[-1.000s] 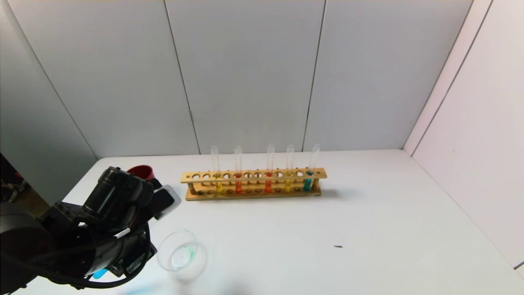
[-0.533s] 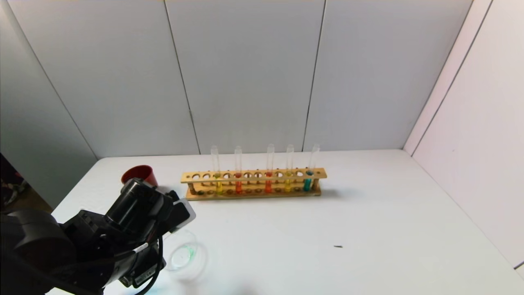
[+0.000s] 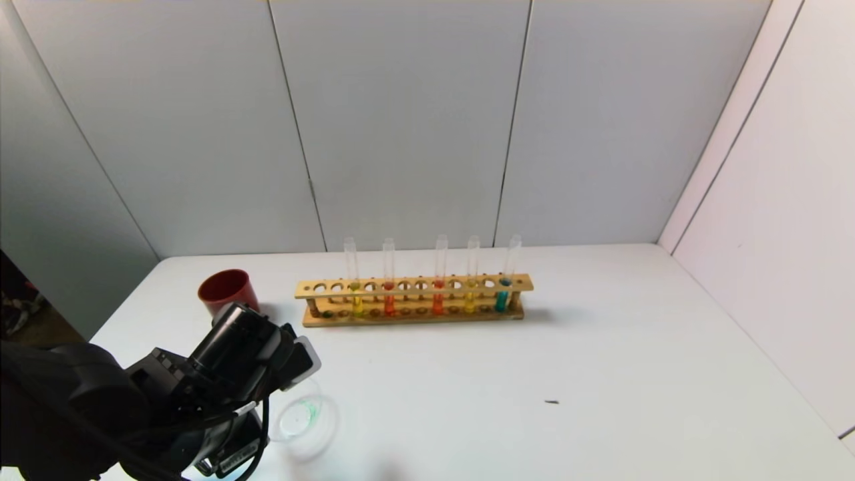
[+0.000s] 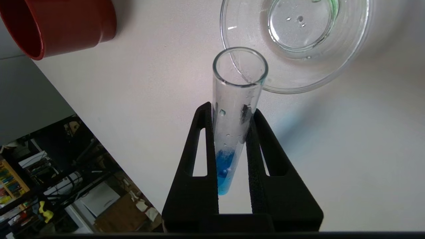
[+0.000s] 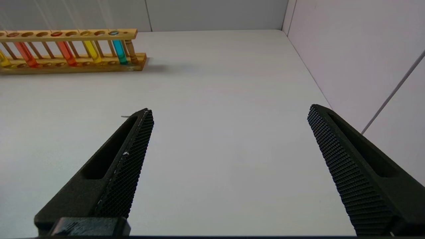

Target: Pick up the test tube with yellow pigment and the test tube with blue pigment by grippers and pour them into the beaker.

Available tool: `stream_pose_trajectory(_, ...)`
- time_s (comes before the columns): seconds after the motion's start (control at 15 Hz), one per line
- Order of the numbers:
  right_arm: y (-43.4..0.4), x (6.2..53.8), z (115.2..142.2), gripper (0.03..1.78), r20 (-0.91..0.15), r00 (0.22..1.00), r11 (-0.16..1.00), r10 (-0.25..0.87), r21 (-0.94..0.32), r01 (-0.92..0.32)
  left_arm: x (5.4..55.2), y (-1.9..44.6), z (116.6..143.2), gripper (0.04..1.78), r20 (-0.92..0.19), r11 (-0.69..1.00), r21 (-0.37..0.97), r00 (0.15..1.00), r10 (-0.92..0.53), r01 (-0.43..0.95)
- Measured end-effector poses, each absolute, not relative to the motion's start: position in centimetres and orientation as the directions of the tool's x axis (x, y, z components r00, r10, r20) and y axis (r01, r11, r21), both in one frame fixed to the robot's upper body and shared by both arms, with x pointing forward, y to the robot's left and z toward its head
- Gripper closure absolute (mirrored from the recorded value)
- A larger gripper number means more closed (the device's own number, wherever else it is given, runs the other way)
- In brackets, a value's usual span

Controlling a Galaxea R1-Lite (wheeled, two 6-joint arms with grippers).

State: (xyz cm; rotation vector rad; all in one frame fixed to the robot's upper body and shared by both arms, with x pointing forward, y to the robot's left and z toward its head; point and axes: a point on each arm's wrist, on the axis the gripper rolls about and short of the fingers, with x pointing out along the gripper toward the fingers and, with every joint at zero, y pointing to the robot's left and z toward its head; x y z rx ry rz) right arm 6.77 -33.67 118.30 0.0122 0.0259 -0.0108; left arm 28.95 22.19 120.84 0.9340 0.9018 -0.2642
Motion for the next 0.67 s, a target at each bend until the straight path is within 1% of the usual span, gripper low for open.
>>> stream_pose_trajectory(0.53, -33.7, 6.8, 118.3, 0.11, -0.026, 1.000, 1.000, -0.011, 0.013, 0.011, 29.1, 22.8, 119.2, 1.51, -0.801, 0.577, 0.567, 0.557, 0.219, 0.588)
stream_pose_trajectory(0.67, -33.7, 6.8, 118.3, 0.11, -0.026, 1.000, 1.000, -0.010, 0.013, 0.011, 29.3, 22.7, 119.0, 1.51, -0.802, 0.557, 0.577, 0.542, 0.251, 0.597)
